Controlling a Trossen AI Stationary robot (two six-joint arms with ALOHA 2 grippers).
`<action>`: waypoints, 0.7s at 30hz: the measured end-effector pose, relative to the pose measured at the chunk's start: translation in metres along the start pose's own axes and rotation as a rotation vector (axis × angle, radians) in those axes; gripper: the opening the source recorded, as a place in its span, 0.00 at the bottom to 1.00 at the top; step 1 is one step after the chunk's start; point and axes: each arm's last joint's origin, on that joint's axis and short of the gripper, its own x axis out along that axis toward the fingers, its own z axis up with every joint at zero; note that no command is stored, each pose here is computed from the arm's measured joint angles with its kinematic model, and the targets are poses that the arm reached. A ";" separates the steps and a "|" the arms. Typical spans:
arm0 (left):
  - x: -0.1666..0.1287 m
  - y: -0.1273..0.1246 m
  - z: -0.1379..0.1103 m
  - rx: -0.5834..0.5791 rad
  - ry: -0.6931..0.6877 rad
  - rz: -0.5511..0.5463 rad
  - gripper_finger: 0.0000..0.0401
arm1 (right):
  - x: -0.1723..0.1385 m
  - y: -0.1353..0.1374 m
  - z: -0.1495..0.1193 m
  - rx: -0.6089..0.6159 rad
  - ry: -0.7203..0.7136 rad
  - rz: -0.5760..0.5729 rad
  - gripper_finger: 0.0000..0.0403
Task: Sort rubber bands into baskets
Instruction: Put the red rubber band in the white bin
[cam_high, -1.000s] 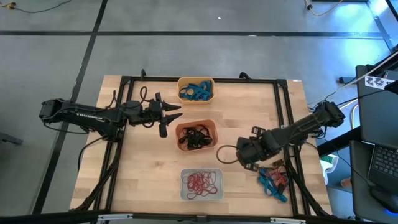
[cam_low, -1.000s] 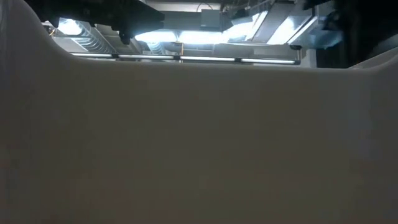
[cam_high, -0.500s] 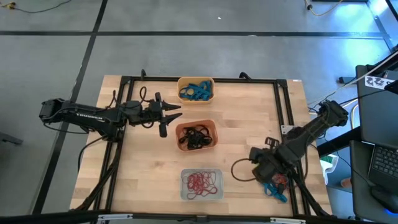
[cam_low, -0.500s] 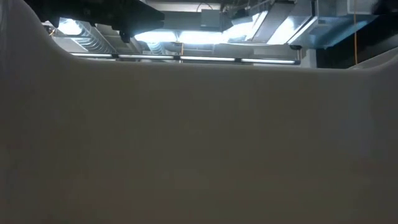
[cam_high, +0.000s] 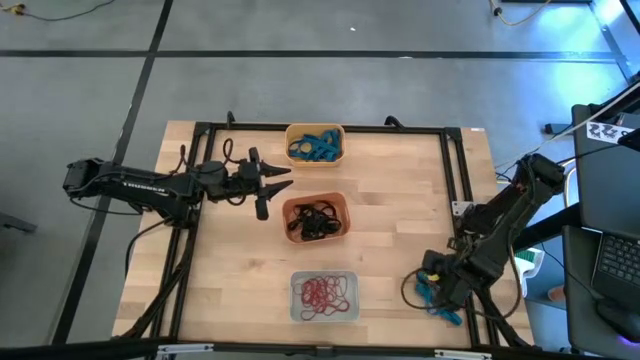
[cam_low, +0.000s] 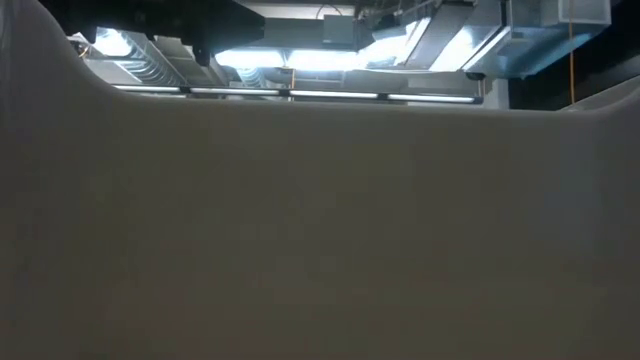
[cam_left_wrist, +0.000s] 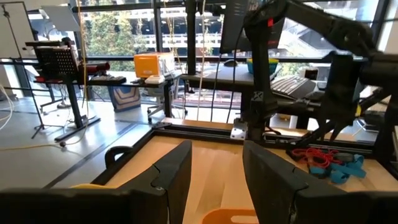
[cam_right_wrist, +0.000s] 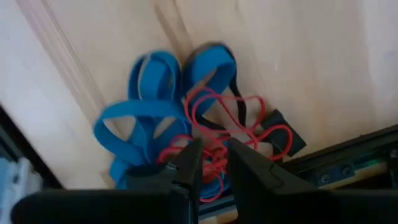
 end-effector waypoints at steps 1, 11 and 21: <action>0.000 0.000 0.000 -0.001 -0.004 0.000 0.35 | 0.004 0.000 -0.003 -0.012 0.003 -0.002 0.18; 0.000 0.000 0.002 -0.004 -0.014 0.000 0.35 | 0.025 0.002 -0.004 -0.072 -0.034 0.035 0.18; 0.000 0.000 0.001 0.003 -0.014 0.000 0.35 | 0.046 -0.002 -0.007 -0.088 0.011 0.068 0.18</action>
